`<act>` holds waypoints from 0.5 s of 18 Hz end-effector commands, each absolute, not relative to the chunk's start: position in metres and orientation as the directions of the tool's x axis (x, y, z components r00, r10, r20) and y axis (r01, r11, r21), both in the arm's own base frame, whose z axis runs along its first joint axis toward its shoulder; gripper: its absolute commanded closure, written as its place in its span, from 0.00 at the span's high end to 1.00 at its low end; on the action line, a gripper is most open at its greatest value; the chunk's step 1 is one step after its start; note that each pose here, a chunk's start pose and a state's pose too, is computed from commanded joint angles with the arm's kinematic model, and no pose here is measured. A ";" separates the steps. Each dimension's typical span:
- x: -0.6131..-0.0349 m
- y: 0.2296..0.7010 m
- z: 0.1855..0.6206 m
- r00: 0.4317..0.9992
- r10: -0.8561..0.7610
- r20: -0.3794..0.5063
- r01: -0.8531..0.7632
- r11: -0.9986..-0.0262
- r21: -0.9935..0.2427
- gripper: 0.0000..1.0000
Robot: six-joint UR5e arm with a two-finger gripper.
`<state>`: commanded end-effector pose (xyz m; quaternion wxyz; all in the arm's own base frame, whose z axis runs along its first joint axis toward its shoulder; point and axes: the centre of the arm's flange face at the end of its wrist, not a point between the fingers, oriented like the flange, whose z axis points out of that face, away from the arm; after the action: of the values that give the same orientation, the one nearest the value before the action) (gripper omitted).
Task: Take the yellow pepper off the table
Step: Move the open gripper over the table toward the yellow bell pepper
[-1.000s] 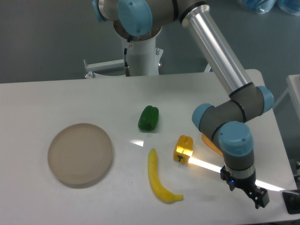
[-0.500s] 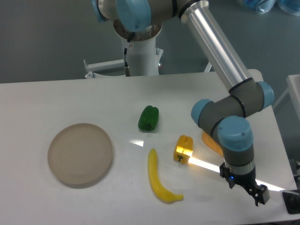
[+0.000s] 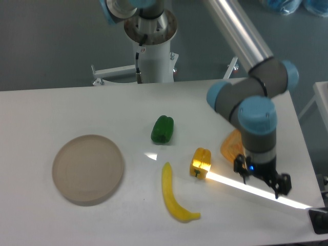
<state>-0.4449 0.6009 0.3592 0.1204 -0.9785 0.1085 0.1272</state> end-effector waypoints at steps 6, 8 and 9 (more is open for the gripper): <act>-0.403 0.567 0.352 0.986 -0.072 -0.149 -0.110 -0.958 -0.266 1.00; -0.390 0.567 0.336 0.993 -0.034 -0.110 -0.061 -0.965 -0.255 1.00; -0.385 0.565 0.327 0.995 -0.033 -0.096 -0.056 -0.967 -0.247 1.00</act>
<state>-0.3854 0.5652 0.3275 0.1255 -0.9908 0.0226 0.0456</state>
